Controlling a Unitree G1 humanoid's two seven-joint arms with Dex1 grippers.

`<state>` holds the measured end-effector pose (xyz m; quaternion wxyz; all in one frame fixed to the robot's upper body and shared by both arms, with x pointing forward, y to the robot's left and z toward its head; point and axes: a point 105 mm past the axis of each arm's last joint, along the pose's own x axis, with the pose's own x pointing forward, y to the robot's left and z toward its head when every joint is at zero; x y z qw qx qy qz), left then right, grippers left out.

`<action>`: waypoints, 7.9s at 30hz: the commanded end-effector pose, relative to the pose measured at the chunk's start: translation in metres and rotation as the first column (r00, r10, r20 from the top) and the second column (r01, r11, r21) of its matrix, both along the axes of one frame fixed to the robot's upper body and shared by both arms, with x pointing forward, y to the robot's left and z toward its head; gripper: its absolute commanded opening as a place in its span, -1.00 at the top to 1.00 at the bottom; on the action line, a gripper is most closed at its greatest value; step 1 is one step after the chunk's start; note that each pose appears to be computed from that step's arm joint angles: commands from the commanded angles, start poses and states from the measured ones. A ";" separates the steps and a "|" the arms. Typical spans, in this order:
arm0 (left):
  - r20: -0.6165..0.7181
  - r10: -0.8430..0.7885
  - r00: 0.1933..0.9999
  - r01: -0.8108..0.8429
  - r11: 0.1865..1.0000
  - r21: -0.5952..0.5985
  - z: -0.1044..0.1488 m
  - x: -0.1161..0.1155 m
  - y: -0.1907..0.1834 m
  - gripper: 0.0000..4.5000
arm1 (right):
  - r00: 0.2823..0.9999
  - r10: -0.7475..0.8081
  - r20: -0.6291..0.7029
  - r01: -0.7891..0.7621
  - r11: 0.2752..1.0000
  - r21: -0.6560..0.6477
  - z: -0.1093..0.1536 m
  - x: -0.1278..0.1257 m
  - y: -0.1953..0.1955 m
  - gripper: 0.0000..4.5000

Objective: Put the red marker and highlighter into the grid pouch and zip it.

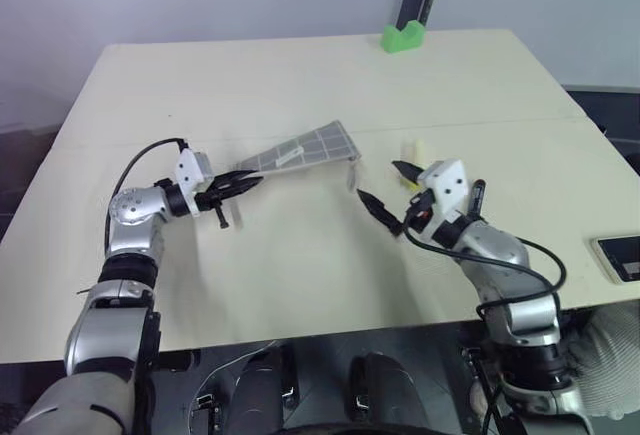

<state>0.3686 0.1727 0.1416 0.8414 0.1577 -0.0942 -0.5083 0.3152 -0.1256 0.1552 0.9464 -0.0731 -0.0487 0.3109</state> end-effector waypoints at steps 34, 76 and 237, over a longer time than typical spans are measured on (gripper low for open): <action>0.189 -0.064 0.980 0.032 0.985 0.170 -0.004 -0.008 -0.057 1.00 | 0.999 -0.032 -0.040 0.021 0.964 -0.264 -0.021 0.030 0.060 0.97; 0.320 0.205 0.925 -0.238 0.969 0.067 0.017 0.017 -0.029 1.00 | 0.963 -0.207 0.172 0.228 0.967 -0.113 0.014 -0.015 -0.001 -0.50; 0.346 -0.156 0.925 0.071 0.967 0.245 -0.005 -0.005 -0.091 1.00 | 0.649 -0.759 -0.051 0.756 0.651 -0.060 -0.040 -0.064 -0.098 -0.99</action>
